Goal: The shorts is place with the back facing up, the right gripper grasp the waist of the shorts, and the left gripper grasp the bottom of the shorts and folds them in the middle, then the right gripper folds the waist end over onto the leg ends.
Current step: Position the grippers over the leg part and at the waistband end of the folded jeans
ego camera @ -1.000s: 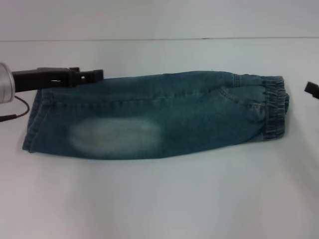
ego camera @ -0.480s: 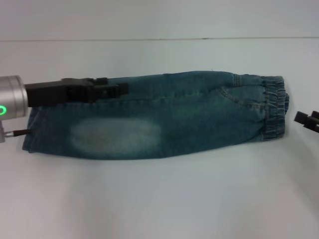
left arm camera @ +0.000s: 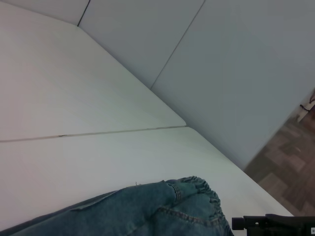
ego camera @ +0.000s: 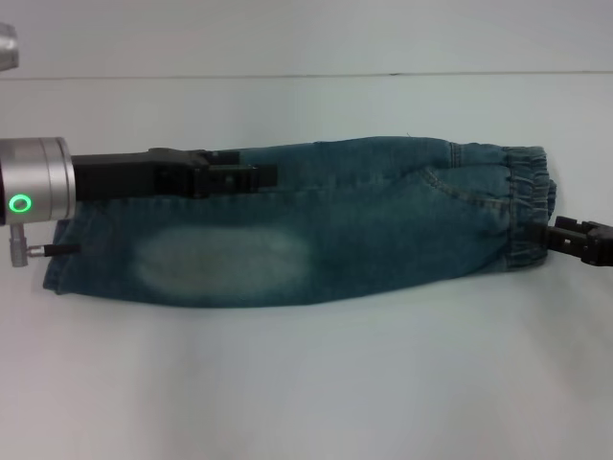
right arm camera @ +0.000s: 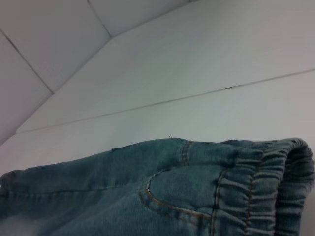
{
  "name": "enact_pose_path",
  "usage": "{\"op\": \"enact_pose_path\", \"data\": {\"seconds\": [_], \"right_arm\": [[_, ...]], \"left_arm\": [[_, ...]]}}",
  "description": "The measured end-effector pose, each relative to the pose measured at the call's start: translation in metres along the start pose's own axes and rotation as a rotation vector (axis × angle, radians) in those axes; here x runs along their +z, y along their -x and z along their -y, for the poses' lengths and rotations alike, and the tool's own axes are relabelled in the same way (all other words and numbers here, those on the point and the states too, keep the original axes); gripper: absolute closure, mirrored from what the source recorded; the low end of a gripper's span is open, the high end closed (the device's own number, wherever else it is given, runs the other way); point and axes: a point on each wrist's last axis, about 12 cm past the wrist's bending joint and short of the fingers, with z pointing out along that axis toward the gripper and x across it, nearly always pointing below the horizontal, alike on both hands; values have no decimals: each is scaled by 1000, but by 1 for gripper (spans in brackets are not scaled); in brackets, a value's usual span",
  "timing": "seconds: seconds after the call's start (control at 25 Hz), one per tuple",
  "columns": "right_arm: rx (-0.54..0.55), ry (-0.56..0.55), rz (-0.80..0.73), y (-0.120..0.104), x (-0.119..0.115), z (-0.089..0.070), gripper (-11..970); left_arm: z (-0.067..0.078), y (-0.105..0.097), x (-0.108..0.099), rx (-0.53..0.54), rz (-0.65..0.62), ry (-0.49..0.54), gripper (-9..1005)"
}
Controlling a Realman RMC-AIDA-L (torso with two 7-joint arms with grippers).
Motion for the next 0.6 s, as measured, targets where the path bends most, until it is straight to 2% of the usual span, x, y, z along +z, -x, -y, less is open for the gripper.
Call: {"op": "enact_pose_path", "data": {"seconds": [0.28,0.6], "right_arm": [[23,-24,1,-8,2,1,207],[21,-39,-11,-14,15,-1,210]], "left_arm": [[-3,3,-6,-9,-4,8,150],[-3,9,-6,3,-6,5,150]]}}
